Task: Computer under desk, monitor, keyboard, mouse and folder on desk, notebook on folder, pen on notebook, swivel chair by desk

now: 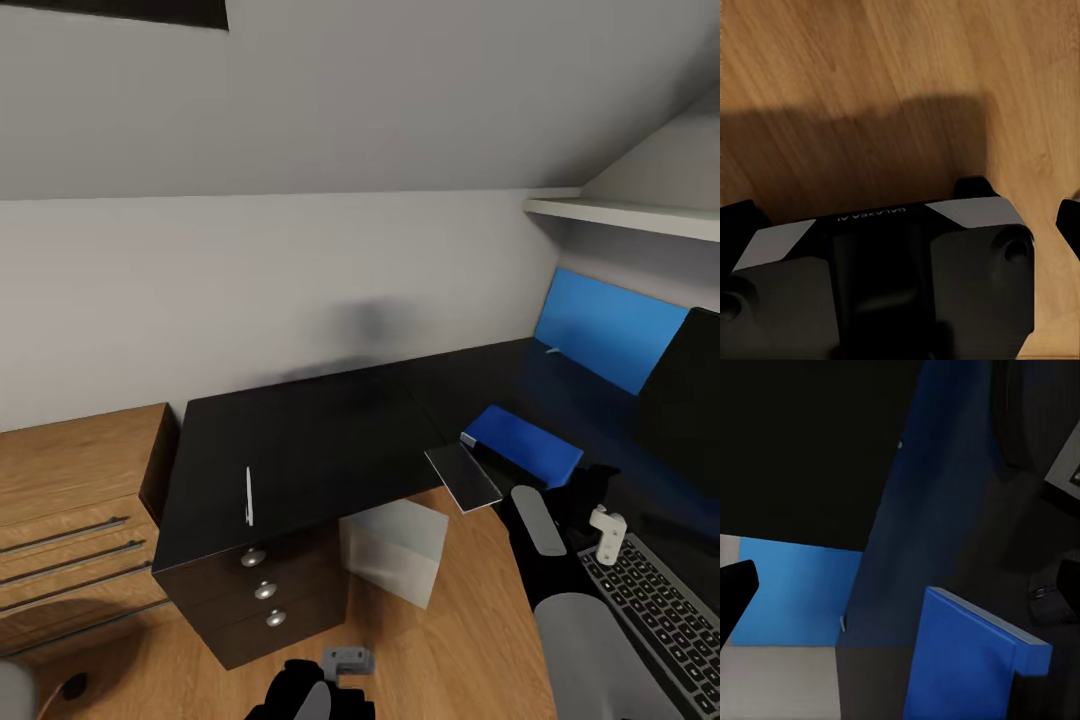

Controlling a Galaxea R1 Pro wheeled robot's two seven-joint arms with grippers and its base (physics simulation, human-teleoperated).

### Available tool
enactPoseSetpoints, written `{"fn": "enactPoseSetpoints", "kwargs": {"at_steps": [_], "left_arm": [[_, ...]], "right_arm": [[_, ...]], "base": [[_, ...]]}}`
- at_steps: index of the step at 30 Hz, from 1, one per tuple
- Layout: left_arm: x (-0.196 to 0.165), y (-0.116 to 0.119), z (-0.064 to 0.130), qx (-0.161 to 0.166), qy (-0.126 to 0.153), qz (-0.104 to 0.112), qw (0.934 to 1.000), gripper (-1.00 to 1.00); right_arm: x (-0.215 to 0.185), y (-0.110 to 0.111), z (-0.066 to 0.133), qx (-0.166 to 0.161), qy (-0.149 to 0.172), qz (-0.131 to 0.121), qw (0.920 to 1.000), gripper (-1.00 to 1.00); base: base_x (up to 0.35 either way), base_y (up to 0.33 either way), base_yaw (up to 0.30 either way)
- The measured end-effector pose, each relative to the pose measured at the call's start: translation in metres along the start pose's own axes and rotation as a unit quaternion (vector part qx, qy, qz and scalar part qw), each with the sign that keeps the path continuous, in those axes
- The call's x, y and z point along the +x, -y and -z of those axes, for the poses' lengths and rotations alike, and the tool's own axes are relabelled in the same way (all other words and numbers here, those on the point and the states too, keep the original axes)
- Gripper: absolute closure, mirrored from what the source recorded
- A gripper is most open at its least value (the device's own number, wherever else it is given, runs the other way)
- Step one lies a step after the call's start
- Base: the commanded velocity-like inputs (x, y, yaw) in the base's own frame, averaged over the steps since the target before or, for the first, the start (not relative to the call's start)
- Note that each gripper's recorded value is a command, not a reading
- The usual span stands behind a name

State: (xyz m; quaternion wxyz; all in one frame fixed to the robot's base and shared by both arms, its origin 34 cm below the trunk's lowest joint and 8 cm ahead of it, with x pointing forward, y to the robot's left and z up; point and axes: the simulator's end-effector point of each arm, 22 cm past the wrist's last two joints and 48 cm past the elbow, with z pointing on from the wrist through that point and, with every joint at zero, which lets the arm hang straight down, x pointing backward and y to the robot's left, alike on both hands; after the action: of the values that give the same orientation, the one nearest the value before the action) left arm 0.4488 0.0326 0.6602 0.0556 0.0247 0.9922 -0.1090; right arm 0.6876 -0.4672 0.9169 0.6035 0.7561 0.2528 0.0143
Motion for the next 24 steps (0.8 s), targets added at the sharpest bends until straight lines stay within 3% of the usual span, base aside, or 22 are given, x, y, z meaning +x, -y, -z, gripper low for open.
{"fn": "enactPoseSetpoints", "kwargs": {"at_steps": [4,11,16,23,24], "left_arm": [[0.001,0.0,-0.001,-0.001,-0.002,0.0,1.0,-1.0],[0.002,0.0,-0.001,-0.001,-0.003,-0.001,1.0,-1.0],[0.007,-0.002,-0.004,-0.003,-0.009,-0.001,1.0,-1.0],[0.019,-0.006,-0.01,-0.01,-0.023,-0.003,0.9997,-1.0],[0.019,-0.006,-0.01,-0.01,-0.023,-0.002,0.9997,-1.0]], "right_arm": [[0.0,-0.001,0.0,-0.004,0.0,0.001,1.0,-1.0],[0.006,-0.028,0.007,-0.069,-0.01,0.005,0.9976,-1.0],[0.035,-0.036,0.037,-0.102,-0.049,0.018,0.9934,-1.0],[0.056,-0.038,0.065,-0.121,-0.087,0.026,0.9884,-1.0],[0.065,-0.038,0.072,-0.127,-0.104,0.031,0.9859,-1.0]], "base": [[0.0,0.0,0.0],[0.0,0.0,0.013],[0.0,0.0,0.004],[0.0,0.0,0.0],[0.0,0.0,0.0]]}}
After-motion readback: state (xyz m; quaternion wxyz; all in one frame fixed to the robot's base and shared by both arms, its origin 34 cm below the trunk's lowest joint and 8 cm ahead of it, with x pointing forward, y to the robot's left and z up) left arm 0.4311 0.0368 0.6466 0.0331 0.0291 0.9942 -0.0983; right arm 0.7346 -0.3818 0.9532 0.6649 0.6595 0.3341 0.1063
